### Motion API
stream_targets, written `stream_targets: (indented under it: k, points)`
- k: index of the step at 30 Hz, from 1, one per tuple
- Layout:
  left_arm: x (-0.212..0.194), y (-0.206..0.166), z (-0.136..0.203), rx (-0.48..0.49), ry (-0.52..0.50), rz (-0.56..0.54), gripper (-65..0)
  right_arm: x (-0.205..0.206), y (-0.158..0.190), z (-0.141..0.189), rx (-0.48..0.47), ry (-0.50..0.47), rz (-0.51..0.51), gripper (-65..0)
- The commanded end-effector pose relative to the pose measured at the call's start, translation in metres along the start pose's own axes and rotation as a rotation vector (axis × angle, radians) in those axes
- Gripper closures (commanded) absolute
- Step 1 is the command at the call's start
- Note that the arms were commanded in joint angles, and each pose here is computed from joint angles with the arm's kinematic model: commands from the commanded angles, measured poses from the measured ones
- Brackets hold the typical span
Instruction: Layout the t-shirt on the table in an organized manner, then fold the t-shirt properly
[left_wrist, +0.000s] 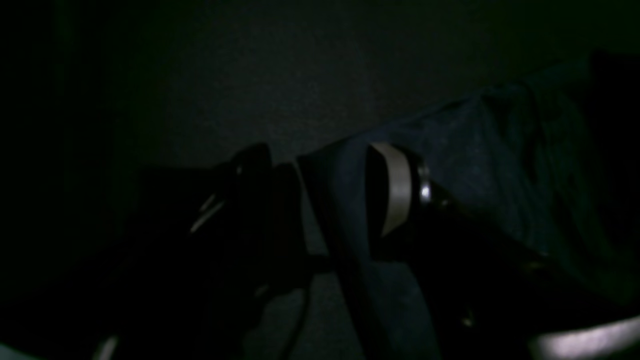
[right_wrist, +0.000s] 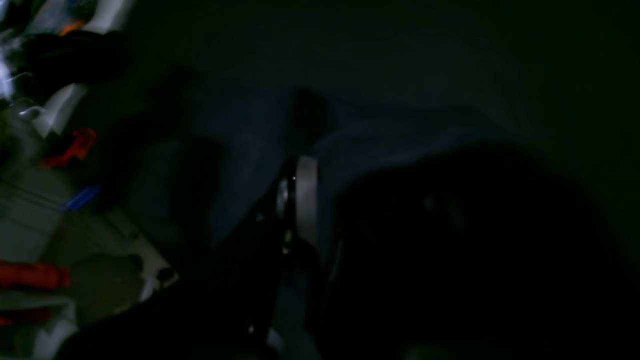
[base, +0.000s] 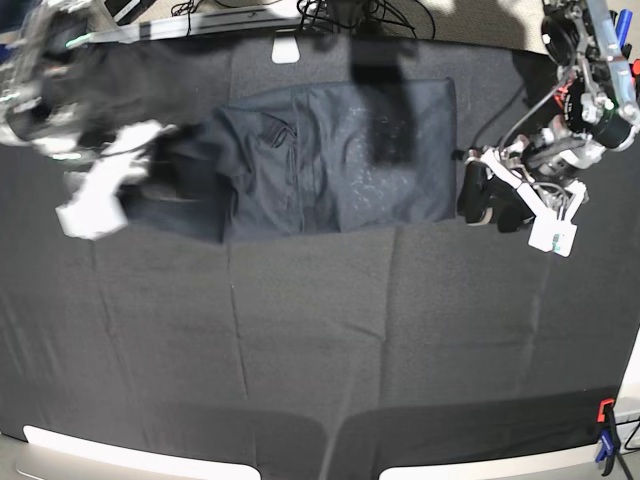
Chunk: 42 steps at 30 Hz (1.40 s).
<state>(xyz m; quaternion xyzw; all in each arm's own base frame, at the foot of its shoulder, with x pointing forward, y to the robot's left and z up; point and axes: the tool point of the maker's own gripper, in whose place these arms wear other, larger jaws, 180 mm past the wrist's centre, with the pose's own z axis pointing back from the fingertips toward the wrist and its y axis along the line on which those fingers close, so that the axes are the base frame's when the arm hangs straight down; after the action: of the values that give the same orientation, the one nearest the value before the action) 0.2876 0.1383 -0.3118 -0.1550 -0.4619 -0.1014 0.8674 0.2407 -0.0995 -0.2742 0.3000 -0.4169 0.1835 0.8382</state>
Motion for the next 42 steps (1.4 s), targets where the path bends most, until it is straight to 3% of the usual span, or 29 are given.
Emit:
stream_targets:
  k: [1, 4, 9, 15, 20, 25, 27, 31, 34, 39, 42]
  points:
    - [0.013, 0.003, 0.004, 0.003, -0.037, -0.025, -28.1, 0.018, 0.019, -0.005, 0.04, -0.055, 0.043, 0.0]
    - [0.015, 0.015, 0.009, 0.029, -0.036, -0.036, -28.1, 0.019, 0.054, -0.037, 0.073, -0.031, 0.077, 0.0]
    - [0.031, 0.052, 0.036, 0.088, -0.115, 0.057, -28.1, 0.021, 0.11, -0.083, 0.136, -0.008, 0.111, 0.0]
    - [0.036, 0.085, 0.074, 0.135, -0.168, 0.129, -28.1, 0.019, 0.156, -0.121, 0.164, 0.019, 0.104, 0.0]
    - [0.041, 0.099, 0.096, 0.155, -0.23, 0.182, -28.1, 0.004, 0.184, -0.147, 0.242, 0.07, 0.113, 0.0]
    - [0.03, 0.097, 0.101, 0.15, -0.206, 0.182, -28.1, -0.004, 0.2, -0.169, 0.307, 0.091, 0.141, -26.7]
    - [0.026, 0.096, 0.101, 0.147, -0.194, 0.177, -28.1, -0.001, 0.212, -0.169, 0.357, 0.084, 0.134, -32.7]
    - [0.023, 0.096, 0.102, 0.149, -0.189, 0.181, -28.1, 0.017, 0.258, -0.148, 0.629, 0.017, 0.063, -32.9]
    - [0.023, 0.096, 0.102, 0.149, -0.192, 0.18, -28.1, 0.021, 0.275, -0.133, 0.761, 0.022, 0.049, -32.9]
    - [0.024, 0.096, 0.103, 0.153, -0.198, 0.179, -28.1, 0.023, 0.272, -0.128, 0.756, 0.033, 0.098, -32.9]
    - [0.024, 0.096, 0.103, 0.152, -0.198, 0.179, -28.1, 0.036, 0.255, -0.128, 0.665, -0.008, 0.154, -32.9]
